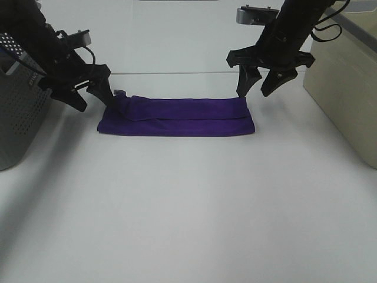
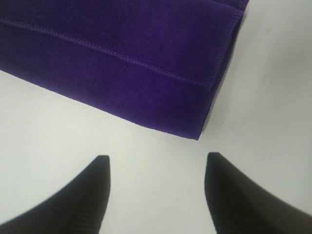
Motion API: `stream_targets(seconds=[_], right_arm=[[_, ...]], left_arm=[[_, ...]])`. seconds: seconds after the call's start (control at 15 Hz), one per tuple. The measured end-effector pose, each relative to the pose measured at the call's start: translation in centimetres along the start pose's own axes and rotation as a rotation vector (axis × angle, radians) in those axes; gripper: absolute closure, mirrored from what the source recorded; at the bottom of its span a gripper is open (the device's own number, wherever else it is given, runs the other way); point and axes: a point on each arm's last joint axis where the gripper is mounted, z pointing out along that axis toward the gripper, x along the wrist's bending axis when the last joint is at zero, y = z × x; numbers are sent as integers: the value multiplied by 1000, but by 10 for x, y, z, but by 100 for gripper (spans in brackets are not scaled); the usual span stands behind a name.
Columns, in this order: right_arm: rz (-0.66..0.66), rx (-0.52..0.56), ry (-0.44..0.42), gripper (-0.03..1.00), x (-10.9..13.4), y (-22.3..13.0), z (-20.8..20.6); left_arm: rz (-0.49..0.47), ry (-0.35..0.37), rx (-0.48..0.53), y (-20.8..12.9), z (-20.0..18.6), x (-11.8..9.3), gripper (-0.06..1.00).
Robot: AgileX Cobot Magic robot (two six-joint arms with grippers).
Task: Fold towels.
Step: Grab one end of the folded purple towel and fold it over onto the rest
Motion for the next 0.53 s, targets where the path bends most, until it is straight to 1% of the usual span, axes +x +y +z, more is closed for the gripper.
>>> stream_targets(seconds=[0.07, 0.2, 0.4, 0.47, 0.53], right_arm=[[2, 0, 0, 39, 0, 0, 0], [15, 0, -1, 39, 0, 0, 0], [18, 0, -3, 39, 0, 0, 0], [18, 0, -3, 39, 0, 0, 0], [18, 0, -3, 39, 0, 0, 0]], left_arm=[[3, 5, -13, 1, 1, 1, 24], [-46, -5, -32, 3, 1, 0, 24], [-99, -51, -37, 3, 5, -1, 24], [-123, -72, -23, 2, 16, 3, 24], [-127, -75, -17, 2, 24, 6, 24]])
